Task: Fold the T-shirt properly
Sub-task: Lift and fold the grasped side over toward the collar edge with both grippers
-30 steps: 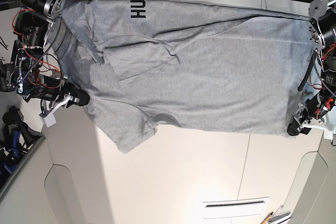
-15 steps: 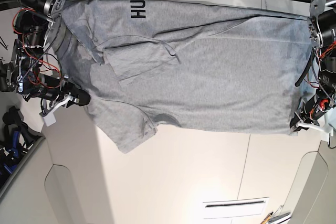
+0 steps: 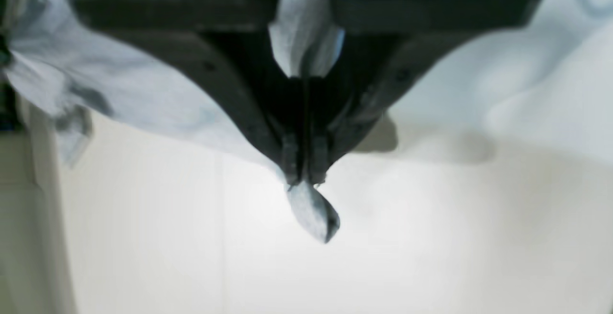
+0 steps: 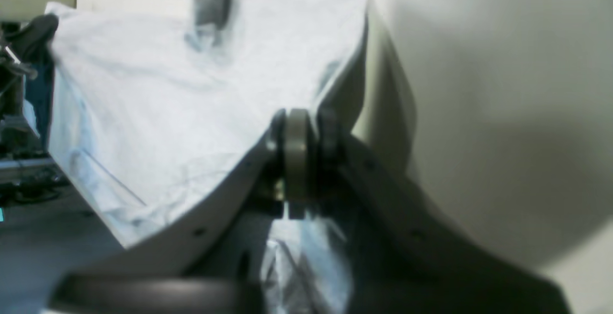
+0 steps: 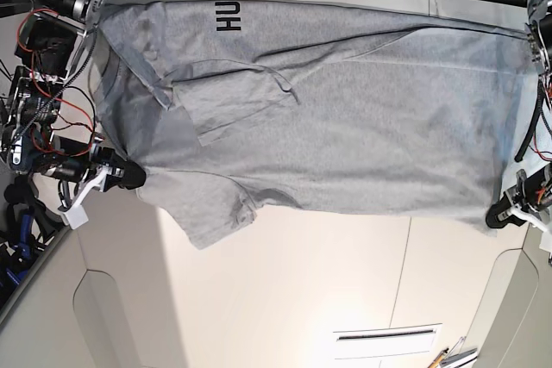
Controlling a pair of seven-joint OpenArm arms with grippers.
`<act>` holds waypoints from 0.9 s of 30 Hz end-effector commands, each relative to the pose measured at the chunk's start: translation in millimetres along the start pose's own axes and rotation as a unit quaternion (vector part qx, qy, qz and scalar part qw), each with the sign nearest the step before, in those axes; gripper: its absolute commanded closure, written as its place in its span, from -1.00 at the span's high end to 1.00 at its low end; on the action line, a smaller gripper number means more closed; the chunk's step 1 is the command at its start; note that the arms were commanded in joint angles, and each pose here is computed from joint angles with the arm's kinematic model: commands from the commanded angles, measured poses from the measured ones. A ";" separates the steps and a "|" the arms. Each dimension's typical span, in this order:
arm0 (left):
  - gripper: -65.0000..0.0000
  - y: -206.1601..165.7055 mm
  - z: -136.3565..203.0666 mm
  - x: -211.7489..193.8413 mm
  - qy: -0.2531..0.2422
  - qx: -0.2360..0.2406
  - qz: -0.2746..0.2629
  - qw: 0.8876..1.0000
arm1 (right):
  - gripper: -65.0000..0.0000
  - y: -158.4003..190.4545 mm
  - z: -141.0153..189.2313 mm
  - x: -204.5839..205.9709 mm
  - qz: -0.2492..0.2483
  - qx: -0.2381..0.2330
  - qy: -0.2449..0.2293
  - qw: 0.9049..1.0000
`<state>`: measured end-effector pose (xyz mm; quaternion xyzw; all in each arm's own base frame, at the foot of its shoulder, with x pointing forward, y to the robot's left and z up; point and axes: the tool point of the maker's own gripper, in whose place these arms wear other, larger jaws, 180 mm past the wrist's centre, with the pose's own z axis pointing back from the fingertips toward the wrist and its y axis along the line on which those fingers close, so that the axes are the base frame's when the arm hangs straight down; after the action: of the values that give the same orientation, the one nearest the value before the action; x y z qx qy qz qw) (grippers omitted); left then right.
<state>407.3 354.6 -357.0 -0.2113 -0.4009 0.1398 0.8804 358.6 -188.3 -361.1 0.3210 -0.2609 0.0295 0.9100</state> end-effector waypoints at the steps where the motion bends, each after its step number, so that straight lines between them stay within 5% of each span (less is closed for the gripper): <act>1: -1.00 -3.0 13.0 28.7 -0.030 -0.011 -0.009 0.999 | -1.00 5.0 10.4 17.8 0.021 0.001 -0.027 0.999; 16: -1.00 6.6 50.6 -14.3 0.027 -0.077 0.096 0.992 | -1.00 14.6 41.9 -61.6 0.089 -0.066 0.001 0.994; 27: -1.00 15.7 93.0 -21.3 0.014 -0.092 0.106 0.990 | -1.00 4.2 56.7 -115.6 0.060 -0.087 0.039 0.994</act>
<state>311.9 373.2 -345.3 -0.3385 -0.3460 0.2039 0.8510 224.7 -199.6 -388.4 0.2309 -0.2273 0.0689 0.9435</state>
